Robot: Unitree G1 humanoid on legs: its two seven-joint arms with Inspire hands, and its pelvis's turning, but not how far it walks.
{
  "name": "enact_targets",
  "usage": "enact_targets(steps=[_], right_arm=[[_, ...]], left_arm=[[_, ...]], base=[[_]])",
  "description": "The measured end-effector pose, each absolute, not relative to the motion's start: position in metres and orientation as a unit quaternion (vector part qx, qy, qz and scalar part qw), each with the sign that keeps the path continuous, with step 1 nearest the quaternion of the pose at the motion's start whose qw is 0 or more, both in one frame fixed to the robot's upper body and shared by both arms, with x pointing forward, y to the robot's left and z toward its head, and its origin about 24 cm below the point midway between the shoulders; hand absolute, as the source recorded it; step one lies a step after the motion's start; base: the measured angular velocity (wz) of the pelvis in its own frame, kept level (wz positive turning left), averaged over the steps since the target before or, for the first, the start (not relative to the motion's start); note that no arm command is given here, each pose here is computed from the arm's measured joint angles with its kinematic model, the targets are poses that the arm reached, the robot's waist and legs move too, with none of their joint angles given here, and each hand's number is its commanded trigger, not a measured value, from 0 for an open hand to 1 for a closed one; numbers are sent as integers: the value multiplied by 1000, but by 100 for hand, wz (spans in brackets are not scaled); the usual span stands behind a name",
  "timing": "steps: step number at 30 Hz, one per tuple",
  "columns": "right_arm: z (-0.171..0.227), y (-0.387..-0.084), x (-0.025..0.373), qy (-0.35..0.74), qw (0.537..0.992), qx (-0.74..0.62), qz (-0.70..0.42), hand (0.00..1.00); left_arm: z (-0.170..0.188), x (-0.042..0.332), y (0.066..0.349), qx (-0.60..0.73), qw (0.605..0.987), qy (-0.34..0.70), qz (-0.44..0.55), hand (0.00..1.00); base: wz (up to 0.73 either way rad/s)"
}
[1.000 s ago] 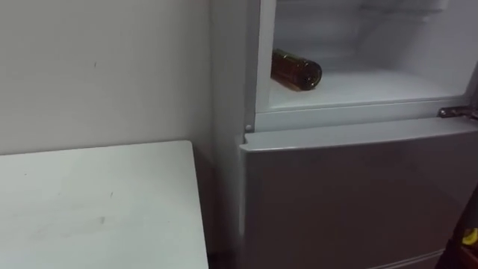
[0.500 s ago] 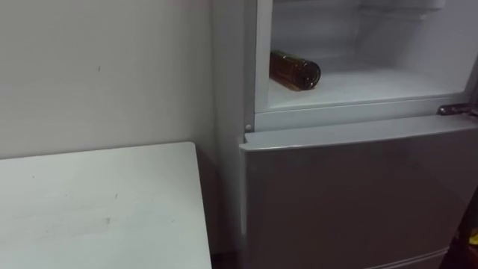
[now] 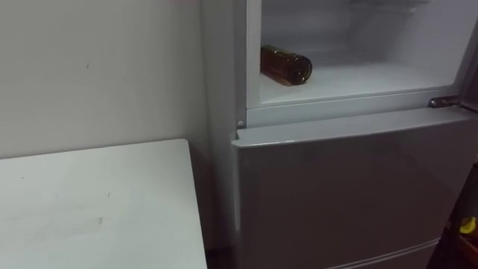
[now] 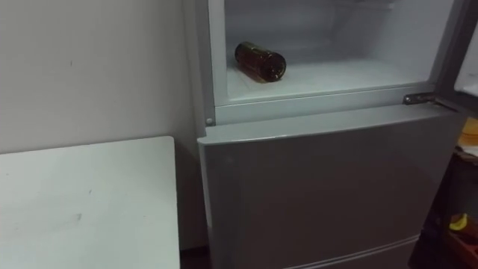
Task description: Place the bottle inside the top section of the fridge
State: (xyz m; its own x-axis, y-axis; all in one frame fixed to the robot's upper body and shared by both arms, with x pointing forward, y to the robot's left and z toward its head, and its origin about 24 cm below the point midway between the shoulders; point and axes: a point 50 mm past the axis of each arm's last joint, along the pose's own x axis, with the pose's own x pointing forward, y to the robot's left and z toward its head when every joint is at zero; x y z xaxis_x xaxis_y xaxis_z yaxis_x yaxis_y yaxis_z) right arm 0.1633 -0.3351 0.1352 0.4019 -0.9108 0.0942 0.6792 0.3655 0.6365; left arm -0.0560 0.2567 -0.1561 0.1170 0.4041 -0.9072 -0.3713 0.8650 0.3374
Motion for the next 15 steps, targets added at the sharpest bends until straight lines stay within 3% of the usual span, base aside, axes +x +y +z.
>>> enact_targets(steps=[15], right_arm=[[127, -305, 162, -232, 806, 258, -479, 0]], left_arm=[[-159, -50, 250, 25, 753, 615, 232, 0]], base=[[-1]])
